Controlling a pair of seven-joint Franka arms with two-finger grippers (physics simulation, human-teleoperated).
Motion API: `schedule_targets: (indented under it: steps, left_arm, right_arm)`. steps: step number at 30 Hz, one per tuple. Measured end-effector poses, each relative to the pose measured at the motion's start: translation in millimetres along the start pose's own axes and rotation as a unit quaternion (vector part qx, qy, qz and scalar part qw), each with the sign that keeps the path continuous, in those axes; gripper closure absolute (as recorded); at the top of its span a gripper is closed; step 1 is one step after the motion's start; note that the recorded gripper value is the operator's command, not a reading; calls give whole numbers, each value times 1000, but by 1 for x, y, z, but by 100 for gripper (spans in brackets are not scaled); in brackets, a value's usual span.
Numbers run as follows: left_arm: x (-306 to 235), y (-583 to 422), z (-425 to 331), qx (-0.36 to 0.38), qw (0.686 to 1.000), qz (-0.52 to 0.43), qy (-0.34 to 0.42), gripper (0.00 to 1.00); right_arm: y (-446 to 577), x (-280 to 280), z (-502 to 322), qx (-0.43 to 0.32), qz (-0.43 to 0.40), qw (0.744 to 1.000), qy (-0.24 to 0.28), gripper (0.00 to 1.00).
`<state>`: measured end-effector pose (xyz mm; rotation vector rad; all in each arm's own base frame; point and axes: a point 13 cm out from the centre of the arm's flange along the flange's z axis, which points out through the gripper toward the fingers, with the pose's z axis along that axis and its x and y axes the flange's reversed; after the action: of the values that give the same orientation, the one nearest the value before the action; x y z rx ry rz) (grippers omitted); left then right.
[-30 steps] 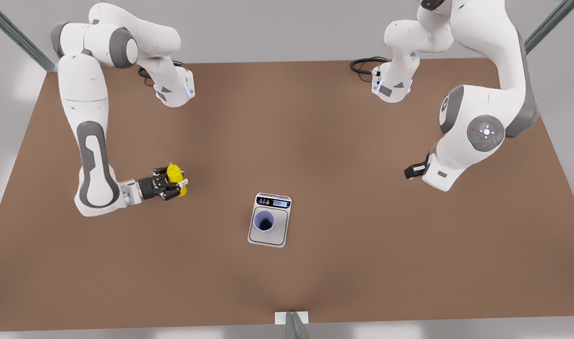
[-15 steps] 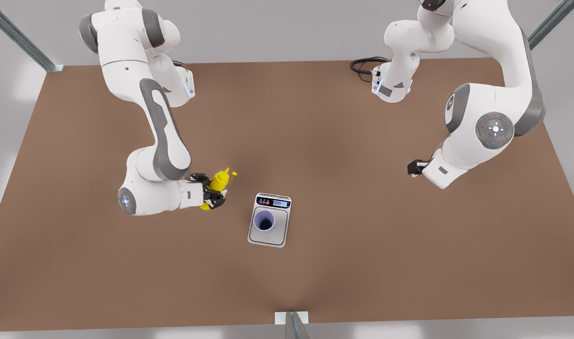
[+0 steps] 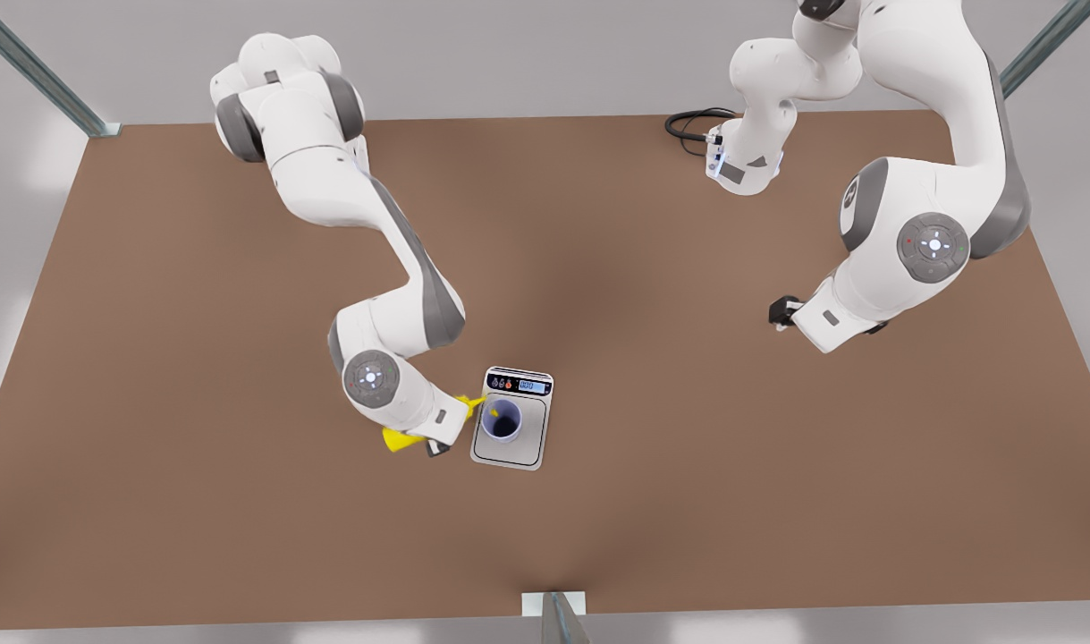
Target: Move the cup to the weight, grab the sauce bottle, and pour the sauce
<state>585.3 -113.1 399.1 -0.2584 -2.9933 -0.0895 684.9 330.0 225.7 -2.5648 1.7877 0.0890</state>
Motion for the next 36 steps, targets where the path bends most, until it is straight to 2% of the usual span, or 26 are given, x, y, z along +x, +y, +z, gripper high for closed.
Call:
schedule_targets:
  steps: [7,17,36]
  left_arm:
    - [2,-1,1,0,1000,15,4,0]
    - [6,-9,-1,-1,999,35,9,0]
    - [9,-13,1,-1,999,48,15,0]
  right_arm:
    - [-14,-7,26,24,54,995,81,53]
    - [-20,-20,29,63,87,982,154,53]
    - [-16,-17,37,72,136,972,175,53]
